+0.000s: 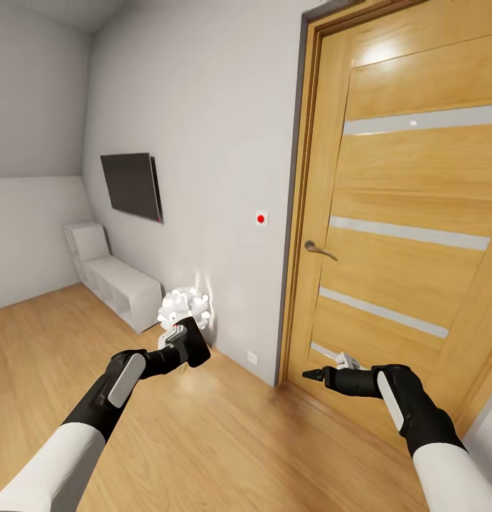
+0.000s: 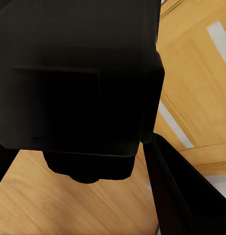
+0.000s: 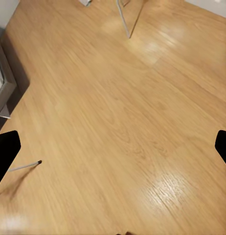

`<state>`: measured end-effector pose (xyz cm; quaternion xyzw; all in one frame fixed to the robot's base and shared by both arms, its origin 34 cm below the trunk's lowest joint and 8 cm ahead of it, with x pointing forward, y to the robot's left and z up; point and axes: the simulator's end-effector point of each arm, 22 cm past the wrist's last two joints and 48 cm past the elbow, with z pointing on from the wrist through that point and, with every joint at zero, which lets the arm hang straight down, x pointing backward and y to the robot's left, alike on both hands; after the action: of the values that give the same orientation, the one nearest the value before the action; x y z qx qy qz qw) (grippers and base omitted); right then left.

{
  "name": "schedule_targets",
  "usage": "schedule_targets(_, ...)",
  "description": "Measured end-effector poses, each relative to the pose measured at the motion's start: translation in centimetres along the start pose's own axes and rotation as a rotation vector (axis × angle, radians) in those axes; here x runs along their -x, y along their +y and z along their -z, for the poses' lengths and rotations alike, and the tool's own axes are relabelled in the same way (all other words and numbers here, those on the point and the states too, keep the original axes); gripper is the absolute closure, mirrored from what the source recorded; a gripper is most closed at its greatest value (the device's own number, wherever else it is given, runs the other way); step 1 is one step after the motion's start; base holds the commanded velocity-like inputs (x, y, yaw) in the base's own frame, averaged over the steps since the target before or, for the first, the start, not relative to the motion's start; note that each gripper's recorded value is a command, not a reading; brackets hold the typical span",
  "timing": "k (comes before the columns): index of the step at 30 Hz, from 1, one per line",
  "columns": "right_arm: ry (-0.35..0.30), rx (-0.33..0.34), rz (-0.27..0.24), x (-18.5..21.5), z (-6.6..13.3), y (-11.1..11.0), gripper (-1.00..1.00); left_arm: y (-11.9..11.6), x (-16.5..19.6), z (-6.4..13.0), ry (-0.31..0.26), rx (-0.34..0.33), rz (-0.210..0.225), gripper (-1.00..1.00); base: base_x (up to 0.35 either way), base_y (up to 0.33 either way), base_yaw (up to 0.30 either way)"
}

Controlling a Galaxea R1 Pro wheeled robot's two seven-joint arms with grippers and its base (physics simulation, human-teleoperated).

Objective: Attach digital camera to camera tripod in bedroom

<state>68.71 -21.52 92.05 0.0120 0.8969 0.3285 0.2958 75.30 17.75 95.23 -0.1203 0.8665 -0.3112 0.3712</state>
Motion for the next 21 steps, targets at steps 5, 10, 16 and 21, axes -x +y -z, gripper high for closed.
schedule_targets(5,0.0,0.0,0.0,0.2,0.4,0.4,-1.0,-0.4,0.3,0.4,0.0,0.0,0.001,1.0,0.0,0.0,0.0)
schedule_targets(10,0.001,0.0,-0.001,0.4,0.8,0.7,-1.0,-0.7,0.5,0.8,0.0,0.0,0.001,1.0,0.0,0.0,0.0)
schedule_targets(16,-0.001,0.002,-0.005,0.6,1.2,1.1,-1.0,-1.1,0.7,1.2,0.002,0.001,0.001,1.0,0.0,0.0,0.0)
schedule_targets(21,0.023,-0.002,-0.026,-0.3,1.1,0.9,-1.0,-1.0,0.4,1.3,0.011,0.011,0.006,1.0,0.0,0.0,0.0)
